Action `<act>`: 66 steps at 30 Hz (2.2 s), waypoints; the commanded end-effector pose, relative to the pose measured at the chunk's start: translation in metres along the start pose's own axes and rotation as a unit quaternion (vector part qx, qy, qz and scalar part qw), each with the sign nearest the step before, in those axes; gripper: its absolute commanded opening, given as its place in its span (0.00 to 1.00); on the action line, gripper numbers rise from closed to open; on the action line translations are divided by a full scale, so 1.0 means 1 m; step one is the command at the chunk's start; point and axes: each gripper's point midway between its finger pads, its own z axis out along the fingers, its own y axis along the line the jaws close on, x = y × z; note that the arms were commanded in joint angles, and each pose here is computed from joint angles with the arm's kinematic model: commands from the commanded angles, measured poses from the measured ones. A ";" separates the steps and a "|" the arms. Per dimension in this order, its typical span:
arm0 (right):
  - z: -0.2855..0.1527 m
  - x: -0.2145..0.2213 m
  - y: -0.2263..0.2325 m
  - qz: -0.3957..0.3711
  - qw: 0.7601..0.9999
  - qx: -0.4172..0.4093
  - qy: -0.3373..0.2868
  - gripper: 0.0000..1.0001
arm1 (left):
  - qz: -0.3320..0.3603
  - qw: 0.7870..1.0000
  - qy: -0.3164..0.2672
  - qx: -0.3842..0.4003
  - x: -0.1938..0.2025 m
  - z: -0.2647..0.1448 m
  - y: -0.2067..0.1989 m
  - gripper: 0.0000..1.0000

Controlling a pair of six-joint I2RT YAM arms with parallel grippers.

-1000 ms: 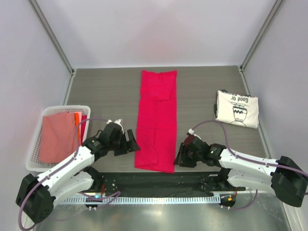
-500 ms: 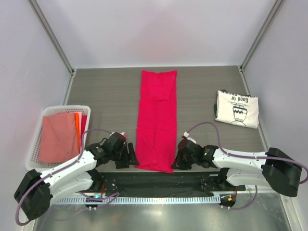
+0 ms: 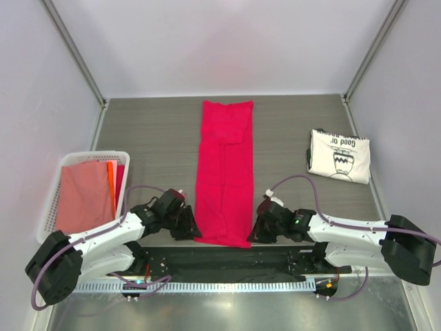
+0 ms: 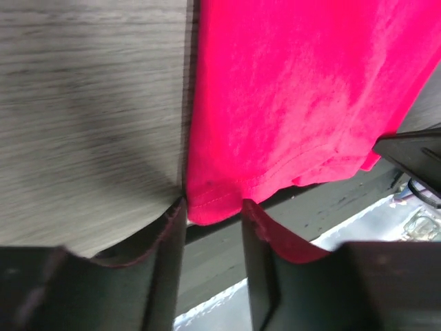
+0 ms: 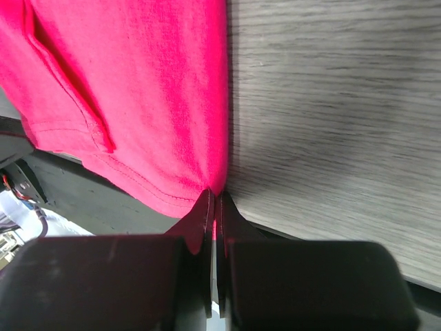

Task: Fold and stack the t-shirts
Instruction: Fold the tshirt

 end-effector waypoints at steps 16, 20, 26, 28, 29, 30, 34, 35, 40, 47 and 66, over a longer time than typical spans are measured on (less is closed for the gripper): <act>-0.040 -0.034 0.014 -0.030 0.996 0.000 -0.085 0.01 | -0.007 0.997 0.030 0.076 0.018 -0.021 -0.024 0.00; -0.064 -0.068 0.037 -0.040 0.989 -0.020 -0.142 0.01 | 0.002 0.994 -0.009 0.108 -0.006 -0.036 -0.055 0.00; -0.083 -0.137 0.050 -0.048 0.980 -0.010 -0.191 0.01 | -0.015 0.992 -0.057 0.113 -0.075 -0.052 -0.082 0.00; -0.085 -0.157 0.057 -0.060 0.979 -0.009 -0.193 0.01 | -0.006 0.988 -0.089 0.123 -0.105 -0.064 -0.096 0.00; -0.088 -0.174 0.057 -0.052 0.977 -0.010 -0.207 0.01 | -0.021 0.989 -0.101 0.107 -0.122 -0.061 -0.090 0.00; -0.086 -0.184 0.056 -0.053 0.977 -0.003 -0.207 0.01 | -0.018 0.988 -0.111 0.105 -0.133 -0.063 -0.091 0.00; -0.068 -0.226 0.067 -0.059 0.982 0.007 -0.180 0.01 | -0.019 0.986 -0.133 0.102 -0.181 -0.061 -0.106 0.00; -0.065 -0.236 0.070 -0.063 0.981 0.005 -0.182 0.01 | -0.013 0.984 -0.141 0.111 -0.196 -0.067 -0.117 0.00; -0.052 -0.285 0.077 -0.050 0.980 0.008 -0.192 0.01 | -0.018 0.987 -0.134 0.086 -0.232 -0.039 -0.117 0.00; -0.037 -0.335 0.080 -0.047 0.981 -0.002 -0.190 0.01 | -0.026 0.985 -0.162 0.050 -0.285 -0.026 -0.109 0.00; 0.001 -0.407 0.064 -0.011 0.979 -0.013 -0.205 0.81 | -0.065 0.978 -0.179 0.083 -0.361 0.008 -0.103 0.75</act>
